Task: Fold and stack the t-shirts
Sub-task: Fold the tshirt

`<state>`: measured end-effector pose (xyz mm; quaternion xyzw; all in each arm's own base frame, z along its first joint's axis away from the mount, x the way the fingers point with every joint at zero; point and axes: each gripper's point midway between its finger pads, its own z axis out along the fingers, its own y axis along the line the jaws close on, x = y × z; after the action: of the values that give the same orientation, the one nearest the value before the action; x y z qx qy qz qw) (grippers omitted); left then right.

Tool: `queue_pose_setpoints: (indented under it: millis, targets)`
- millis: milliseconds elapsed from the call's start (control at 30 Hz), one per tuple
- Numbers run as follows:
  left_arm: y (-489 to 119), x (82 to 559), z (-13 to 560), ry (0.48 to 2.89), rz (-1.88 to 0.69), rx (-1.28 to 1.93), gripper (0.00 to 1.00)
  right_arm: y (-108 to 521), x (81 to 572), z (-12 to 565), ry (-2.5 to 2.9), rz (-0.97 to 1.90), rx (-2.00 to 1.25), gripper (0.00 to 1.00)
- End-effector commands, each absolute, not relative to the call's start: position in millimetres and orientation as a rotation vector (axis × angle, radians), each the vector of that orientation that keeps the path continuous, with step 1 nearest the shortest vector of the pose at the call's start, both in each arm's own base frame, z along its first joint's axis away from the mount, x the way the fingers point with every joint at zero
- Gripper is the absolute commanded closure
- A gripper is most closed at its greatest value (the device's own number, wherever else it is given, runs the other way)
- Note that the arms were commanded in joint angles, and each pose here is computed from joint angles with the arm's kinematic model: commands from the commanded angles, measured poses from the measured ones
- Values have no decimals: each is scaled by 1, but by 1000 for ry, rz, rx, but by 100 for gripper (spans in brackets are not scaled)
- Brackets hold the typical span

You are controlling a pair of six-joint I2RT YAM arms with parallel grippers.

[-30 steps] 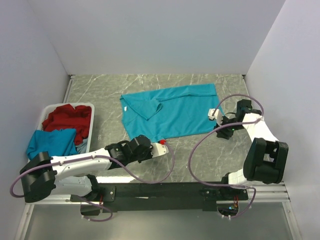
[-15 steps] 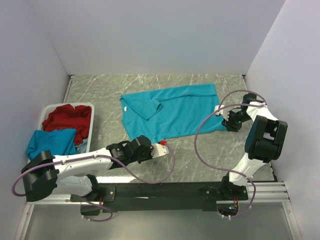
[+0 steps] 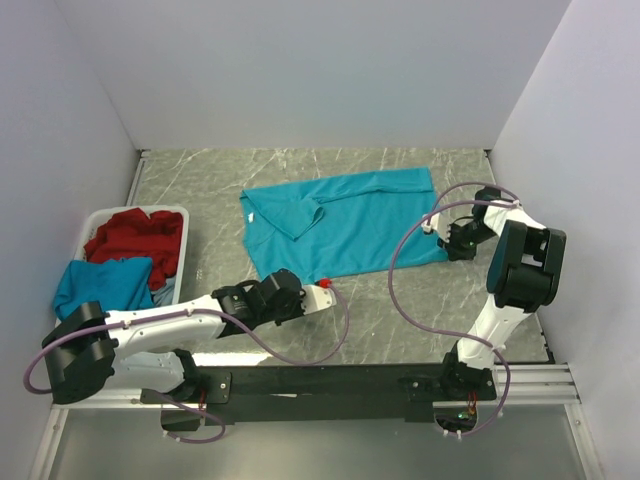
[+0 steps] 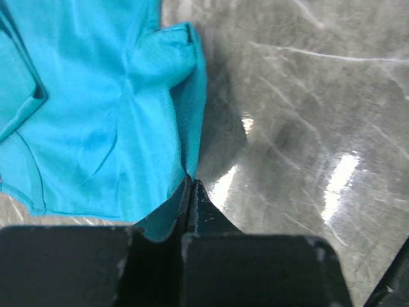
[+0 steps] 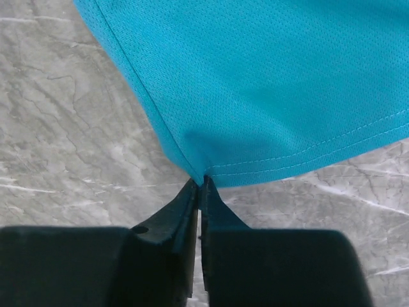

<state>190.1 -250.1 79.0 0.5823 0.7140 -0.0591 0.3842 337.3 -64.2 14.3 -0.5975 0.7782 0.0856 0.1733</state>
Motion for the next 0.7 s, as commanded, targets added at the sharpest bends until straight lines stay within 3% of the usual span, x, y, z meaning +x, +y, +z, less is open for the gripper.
queue_pose_setpoints:
  millis: [0,67,333,667]
  targets:
    - [-252,207,103,1797,-143,1379,100,-65,348,26,2197,210,-1677,95]
    - [-251,215,116,1785,-137,1335,99,-65,353,37,2177,182,-1667,100]
    - [-234,265,158,1776,-86,1176,100,-60,388,73,2171,163,-1506,100]
    - [-232,344,190,1782,34,1047,100,-54,434,74,2252,108,-1362,100]
